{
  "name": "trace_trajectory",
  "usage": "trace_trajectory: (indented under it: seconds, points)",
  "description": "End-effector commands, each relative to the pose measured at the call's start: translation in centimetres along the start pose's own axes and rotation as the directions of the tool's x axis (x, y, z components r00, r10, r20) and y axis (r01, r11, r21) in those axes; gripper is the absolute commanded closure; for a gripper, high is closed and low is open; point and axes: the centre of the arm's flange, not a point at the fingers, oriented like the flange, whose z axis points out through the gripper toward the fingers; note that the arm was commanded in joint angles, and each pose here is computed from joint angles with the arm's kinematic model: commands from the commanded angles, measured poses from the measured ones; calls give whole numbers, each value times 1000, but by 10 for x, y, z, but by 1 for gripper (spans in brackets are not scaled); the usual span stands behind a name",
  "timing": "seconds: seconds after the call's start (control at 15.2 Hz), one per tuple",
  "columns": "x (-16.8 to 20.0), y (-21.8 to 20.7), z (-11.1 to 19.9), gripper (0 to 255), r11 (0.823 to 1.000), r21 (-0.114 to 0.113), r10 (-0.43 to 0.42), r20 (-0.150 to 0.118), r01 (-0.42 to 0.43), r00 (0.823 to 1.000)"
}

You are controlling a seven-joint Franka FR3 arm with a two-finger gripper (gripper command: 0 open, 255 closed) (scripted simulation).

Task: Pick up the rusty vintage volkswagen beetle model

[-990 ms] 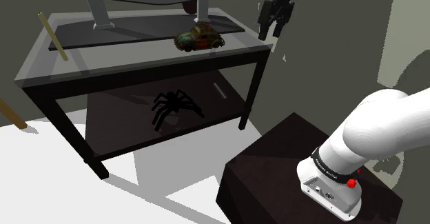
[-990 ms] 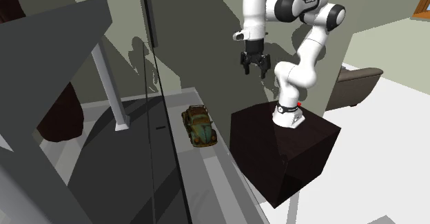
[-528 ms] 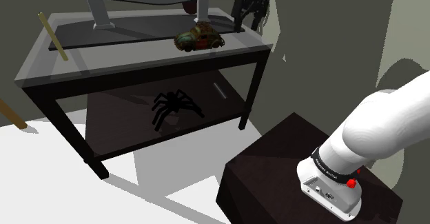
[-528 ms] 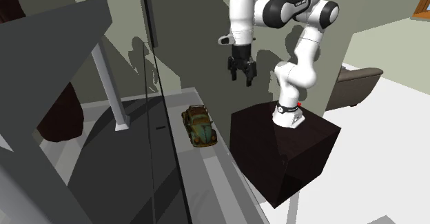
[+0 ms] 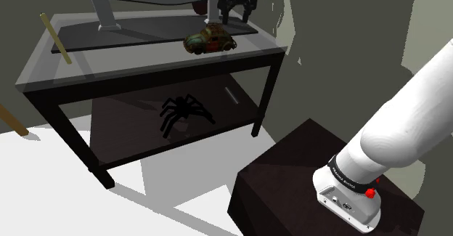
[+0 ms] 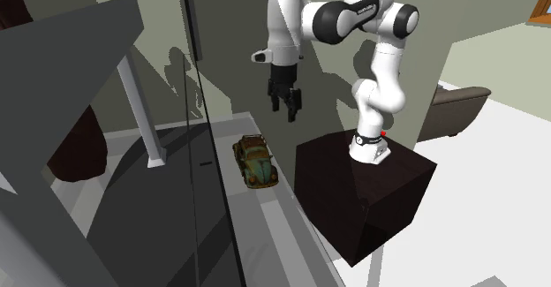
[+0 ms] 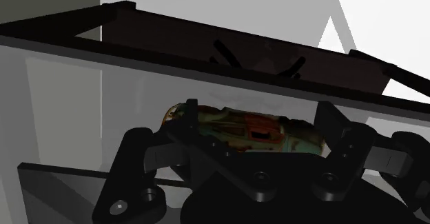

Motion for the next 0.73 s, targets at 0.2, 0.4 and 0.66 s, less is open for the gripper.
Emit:
trace_trajectory:
  seconds: [0.2, 0.4, 0.66]
  points:
    - [61, -7, 5, 0, 999, -20, 48, -27, -49, 998]
    - [98, -10, 7, 0, 997, -31, 76, -43, -77, 996]
    - [128, -10, 13, 0, 994, -40, 98, -55, -100, 994]
